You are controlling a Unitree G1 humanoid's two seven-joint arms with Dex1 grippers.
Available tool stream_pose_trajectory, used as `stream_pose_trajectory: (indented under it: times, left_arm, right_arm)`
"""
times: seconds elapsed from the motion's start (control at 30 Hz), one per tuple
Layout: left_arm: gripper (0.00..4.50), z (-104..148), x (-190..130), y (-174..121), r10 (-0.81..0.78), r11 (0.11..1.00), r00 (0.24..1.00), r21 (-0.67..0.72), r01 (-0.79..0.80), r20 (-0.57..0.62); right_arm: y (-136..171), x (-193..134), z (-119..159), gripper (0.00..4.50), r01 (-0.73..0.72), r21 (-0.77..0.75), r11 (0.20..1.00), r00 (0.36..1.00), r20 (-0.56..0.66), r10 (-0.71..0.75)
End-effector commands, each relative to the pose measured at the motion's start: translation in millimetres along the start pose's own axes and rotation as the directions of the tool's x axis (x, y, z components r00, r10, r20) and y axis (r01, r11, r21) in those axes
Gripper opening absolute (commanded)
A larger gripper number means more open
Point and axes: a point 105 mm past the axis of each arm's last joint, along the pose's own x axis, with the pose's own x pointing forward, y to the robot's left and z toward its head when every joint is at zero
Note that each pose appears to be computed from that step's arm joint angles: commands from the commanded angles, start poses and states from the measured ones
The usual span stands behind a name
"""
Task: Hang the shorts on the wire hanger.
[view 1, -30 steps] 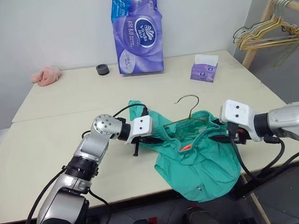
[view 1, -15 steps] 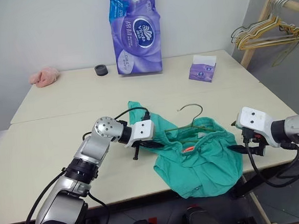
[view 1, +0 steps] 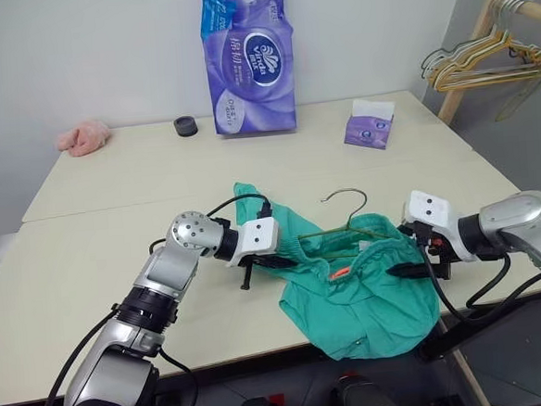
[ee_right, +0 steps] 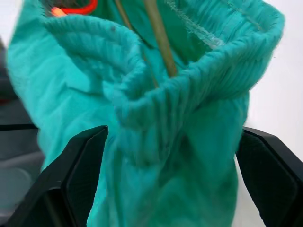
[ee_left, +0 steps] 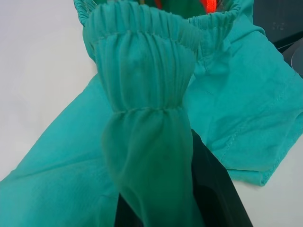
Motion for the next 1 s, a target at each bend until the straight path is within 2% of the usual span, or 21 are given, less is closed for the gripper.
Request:
stream_pose_trajectory:
  times: [0.03,0.33,0.43,0.77,0.8,0.87,0.93,1.0]
  left_arm:
    - [0.02,9,-6,5,0.034,0.999,0.999,0.037,-0.034,0.009]
    - [0.02,11,-4,4,0.026,0.999,0.999,0.035,-0.027,0.021]
    - [0.02,12,-3,4,0.025,0.999,0.999,0.037,-0.026,0.026]
    - [0.02,18,-4,10,0.089,0.996,0.993,0.025,-0.091,0.075]
    - [0.02,18,-5,12,0.106,0.994,0.991,0.013,-0.108,0.084]
    - [0.02,18,-8,16,0.127,0.992,0.987,-0.032,-0.125,0.102]
    - [0.74,21,-16,25,0.168,0.983,0.977,-0.101,-0.155,0.135]
    - [1.25,20,-34,44,0.258,0.955,0.953,-0.194,-0.226,0.16]
  right_arm:
    - [2,-14,16,4.3,0.021,0.002,1.0,0.999,0.048,-0.021]
    - [-15,3,3,4.3,0.11,0.037,0.993,0.994,0.014,-0.11]
    - [-18,8,5,3.68,0.102,0.022,0.995,0.995,0.01,-0.102]
    - [-16,17,8,0.22,0.051,-0.04,0.998,0.999,-0.007,-0.051]
    - [-16,17,8,0.02,0.048,-0.044,0.998,0.999,-0.006,-0.049]
    - [-14,16,10,0.02,0.04,-0.053,0.998,0.999,0.002,-0.04]
    - [-12,12,12,0.0,0.036,-0.068,0.997,0.999,0.005,-0.035]
    - [-10,5,14,0.0,0.037,-0.085,0.996,0.999,0.01,-0.036]
